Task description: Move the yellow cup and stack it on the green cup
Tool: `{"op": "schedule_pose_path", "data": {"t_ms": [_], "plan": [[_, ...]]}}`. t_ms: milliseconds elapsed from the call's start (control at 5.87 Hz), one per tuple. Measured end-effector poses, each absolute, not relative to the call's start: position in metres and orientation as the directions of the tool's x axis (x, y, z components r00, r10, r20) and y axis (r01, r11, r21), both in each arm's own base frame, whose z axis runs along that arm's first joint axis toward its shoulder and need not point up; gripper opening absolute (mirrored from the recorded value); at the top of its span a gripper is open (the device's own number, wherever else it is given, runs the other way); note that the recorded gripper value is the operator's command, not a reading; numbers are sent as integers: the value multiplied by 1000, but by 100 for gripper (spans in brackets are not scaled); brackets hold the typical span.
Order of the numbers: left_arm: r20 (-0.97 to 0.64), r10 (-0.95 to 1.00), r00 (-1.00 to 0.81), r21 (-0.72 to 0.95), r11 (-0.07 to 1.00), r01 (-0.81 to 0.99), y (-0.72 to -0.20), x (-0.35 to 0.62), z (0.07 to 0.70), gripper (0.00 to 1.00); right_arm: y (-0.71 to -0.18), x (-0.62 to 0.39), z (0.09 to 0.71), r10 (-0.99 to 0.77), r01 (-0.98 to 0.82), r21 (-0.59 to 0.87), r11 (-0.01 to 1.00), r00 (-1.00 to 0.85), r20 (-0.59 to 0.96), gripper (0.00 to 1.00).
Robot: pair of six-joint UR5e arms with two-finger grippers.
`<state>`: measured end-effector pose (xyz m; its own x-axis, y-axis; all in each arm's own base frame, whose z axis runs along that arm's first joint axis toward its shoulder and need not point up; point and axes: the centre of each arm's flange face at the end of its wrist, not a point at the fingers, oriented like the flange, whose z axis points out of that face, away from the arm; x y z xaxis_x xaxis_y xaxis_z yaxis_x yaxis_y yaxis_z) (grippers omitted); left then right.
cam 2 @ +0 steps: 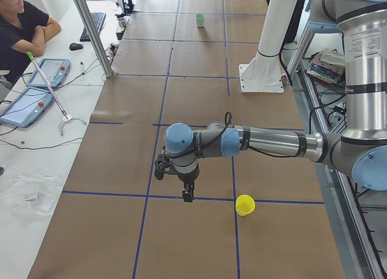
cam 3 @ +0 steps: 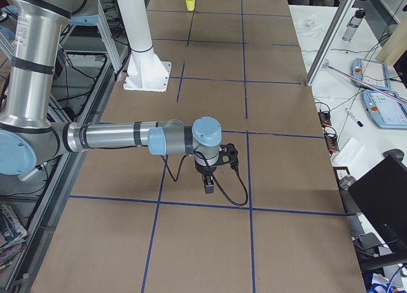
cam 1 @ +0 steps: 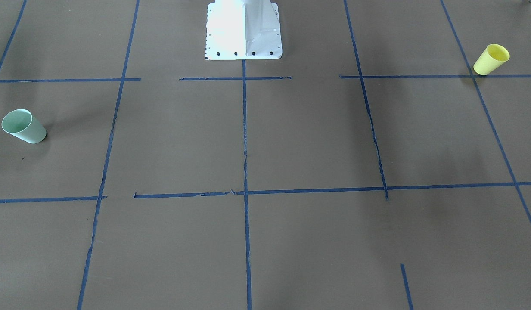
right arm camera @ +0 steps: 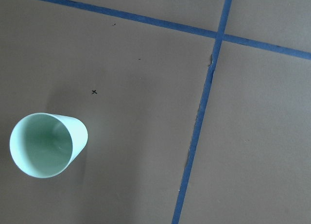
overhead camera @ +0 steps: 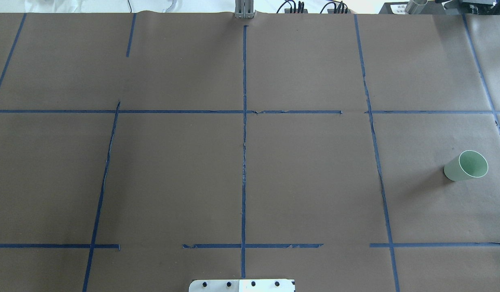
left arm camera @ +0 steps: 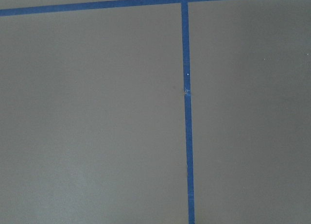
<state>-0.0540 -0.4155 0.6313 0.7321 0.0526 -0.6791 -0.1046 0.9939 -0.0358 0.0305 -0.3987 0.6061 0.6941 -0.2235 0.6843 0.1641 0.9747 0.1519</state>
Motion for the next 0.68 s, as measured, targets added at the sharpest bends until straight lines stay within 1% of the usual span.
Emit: {"op": "schedule_pose_path", "data": {"t_ms": [682], "plan": [[-692, 96, 716, -4, 991, -136, -407, -52, 633, 100, -398, 30, 606, -220, 171, 140, 975, 691, 689, 100]]}}
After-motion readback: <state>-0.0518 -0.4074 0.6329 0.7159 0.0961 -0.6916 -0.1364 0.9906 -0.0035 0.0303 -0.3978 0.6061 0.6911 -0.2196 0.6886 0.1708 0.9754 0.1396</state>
